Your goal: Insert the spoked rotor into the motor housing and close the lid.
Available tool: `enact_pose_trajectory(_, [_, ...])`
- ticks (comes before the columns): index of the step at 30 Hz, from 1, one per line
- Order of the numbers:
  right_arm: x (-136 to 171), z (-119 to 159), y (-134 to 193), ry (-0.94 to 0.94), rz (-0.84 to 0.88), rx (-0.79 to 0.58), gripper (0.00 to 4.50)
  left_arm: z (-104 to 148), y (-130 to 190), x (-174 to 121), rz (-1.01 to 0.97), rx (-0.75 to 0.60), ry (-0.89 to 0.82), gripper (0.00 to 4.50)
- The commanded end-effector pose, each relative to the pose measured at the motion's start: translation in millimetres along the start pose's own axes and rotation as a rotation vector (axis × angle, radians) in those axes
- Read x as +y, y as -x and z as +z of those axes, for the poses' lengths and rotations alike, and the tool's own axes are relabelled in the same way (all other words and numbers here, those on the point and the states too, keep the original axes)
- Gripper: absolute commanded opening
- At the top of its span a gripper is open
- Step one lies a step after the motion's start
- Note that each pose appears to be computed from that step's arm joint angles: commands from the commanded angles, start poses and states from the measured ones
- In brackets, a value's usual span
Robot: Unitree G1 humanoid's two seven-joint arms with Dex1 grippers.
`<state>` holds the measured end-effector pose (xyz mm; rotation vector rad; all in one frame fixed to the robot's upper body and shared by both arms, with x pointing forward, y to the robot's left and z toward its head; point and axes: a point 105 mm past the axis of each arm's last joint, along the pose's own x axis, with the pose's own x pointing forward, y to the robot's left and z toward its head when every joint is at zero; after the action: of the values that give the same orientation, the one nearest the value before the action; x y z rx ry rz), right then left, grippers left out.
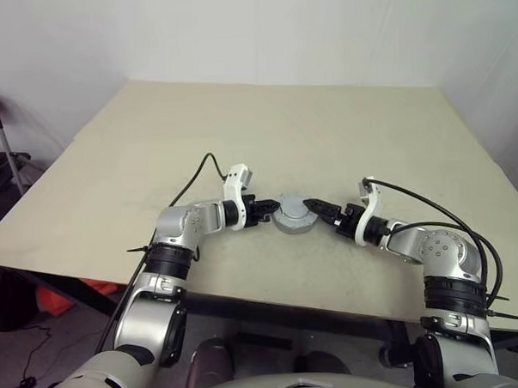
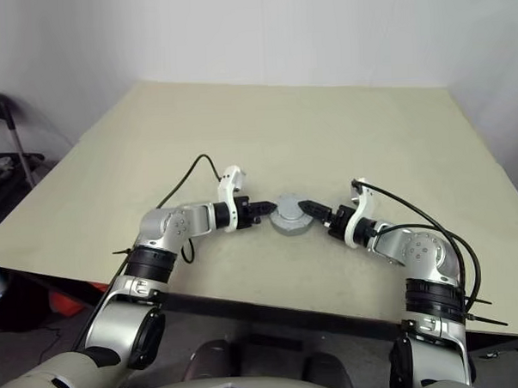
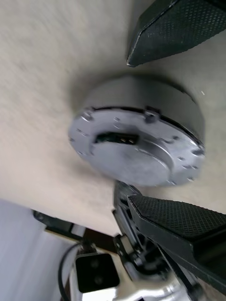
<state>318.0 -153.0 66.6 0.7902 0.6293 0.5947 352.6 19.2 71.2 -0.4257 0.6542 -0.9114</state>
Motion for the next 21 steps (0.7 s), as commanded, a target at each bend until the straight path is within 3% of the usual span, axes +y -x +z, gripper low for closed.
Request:
enact_pose_trajectory(1, [35,5,-5,0.01,0.141,0.003,4.47,-6,1,11,0.056,0.031,0.001,0.0])
enact_pose_trajectory(5, [51,-4,-14,0.002,0.197,0.048,4.47,-3,1,14,0.071,0.023,-0.006,0.0])
enact_pose_trajectory(15, [36,-11,-39,0.047,0.09,0.083,4.47,-1,5,19,0.093,0.004,-0.011,0.0])
enact_pose_trajectory(18, [32,-14,-42,0.045,0.068,0.102,3.89,0,6,21,0.101,-0.002,-0.011,0.0])
enact_pose_trajectory(21, [32,-11,-43,0.048,0.07,0.089,2.92,1,6,21,0.102,-0.004,-0.012,0.0])
